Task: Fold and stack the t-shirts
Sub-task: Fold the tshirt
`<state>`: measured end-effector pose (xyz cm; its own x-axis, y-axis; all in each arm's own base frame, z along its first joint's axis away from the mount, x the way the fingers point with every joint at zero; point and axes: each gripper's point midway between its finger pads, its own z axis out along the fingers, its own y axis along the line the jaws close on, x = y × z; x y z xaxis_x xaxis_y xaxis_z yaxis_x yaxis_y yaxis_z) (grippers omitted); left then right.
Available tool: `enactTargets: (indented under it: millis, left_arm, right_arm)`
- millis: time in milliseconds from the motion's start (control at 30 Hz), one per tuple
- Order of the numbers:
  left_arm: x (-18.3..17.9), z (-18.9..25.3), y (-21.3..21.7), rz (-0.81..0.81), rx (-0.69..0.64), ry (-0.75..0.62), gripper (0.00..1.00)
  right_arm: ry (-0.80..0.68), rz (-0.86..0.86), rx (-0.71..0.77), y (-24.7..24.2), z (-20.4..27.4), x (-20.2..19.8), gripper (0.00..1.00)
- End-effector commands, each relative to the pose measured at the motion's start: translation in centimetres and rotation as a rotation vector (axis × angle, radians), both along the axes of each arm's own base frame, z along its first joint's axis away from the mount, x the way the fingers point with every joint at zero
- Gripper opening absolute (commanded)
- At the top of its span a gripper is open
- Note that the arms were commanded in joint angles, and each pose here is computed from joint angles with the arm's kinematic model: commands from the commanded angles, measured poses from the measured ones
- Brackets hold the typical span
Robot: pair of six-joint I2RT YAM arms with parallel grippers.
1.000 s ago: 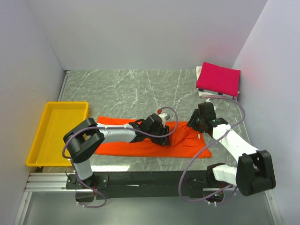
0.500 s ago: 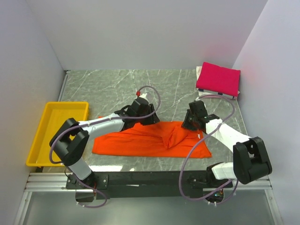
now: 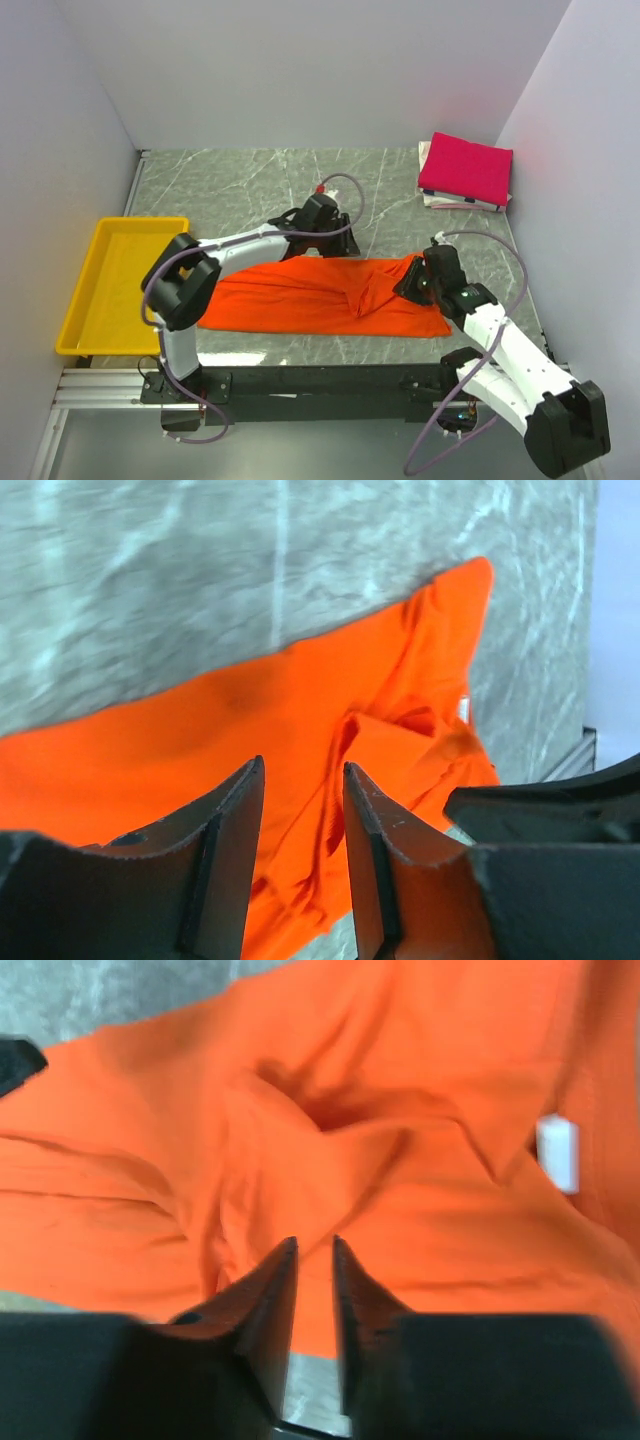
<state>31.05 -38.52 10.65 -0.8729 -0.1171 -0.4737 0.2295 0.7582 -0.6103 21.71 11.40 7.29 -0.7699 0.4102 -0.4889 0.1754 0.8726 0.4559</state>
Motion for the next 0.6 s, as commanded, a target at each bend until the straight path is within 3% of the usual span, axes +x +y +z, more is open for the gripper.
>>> enactTargets:
  millis: [0,33,67,167,400,567]
  left_arm:
    - [-0.9,1.0,-3.6,-0.138,-0.038,-0.008,0.43]
    - [-1.1,0.7,-4.1,-0.152,-0.031,-0.003,0.43]
    - [-1.3,0.4,-4.6,-0.163,-0.020,-0.005,0.43]
    - [-2.4,-0.8,-6.2,-0.199,0.000,0.018,0.44]
    - [-3.7,-2.6,-8.0,-0.234,-0.006,0.052,0.48]
    - [-4.5,-2.7,-8.4,-0.258,0.000,0.051,0.44]
  right_arm:
    - [-0.033,-0.051,-0.028,-0.9,1.4,0.2,0.35]
    - [-0.042,-0.071,-0.053,-1.3,1.7,0.7,0.41]
    - [-0.079,-0.096,-0.075,-1.7,3.3,1.9,0.55]
    - [-0.090,-0.131,-0.130,-2.3,5.2,3.8,0.66]
    - [-0.135,-0.167,-0.122,-2.2,7.7,5.9,0.66]
    - [-0.152,-0.185,-0.127,-2.7,8.6,6.0,0.66]
